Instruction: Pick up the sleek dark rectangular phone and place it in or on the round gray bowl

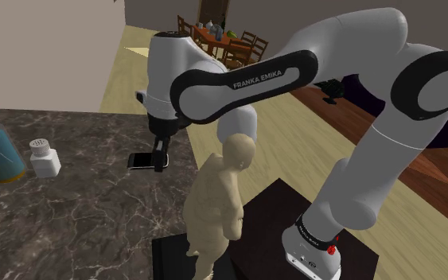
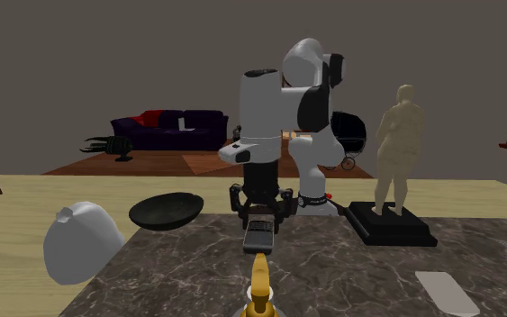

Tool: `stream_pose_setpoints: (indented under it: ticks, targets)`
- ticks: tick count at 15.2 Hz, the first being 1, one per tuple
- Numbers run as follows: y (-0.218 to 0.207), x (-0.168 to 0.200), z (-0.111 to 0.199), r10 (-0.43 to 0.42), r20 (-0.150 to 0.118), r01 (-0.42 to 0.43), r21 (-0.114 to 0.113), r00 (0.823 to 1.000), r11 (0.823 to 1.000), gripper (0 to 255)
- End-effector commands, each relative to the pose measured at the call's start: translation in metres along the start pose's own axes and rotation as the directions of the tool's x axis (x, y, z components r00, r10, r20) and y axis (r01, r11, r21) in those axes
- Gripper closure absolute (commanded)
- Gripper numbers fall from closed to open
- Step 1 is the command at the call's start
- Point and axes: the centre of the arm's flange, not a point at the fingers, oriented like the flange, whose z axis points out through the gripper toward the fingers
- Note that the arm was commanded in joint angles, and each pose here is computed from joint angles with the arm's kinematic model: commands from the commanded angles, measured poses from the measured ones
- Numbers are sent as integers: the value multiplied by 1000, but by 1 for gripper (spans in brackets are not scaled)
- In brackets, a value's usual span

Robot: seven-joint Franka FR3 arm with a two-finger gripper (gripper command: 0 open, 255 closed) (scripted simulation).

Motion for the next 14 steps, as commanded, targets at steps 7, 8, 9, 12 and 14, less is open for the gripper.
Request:
stream_pose_setpoints:
  ticks: [7, 8, 9, 12, 14]
  targets:
    - [-1, 0, -42, 0, 0, 0, 0, 1000, 1000, 255]
    - [-1, 0, -47, 0, 0, 0, 0, 1000, 1000, 255]
    - [-1, 1, -52, 0, 0, 0, 0, 1000, 1000, 255]
    - [-1, 1, -68, 0, 0, 0, 0, 1000, 1000, 255]
    - [-1, 1, -79, 0, 0, 0, 0, 1000, 1000, 255]
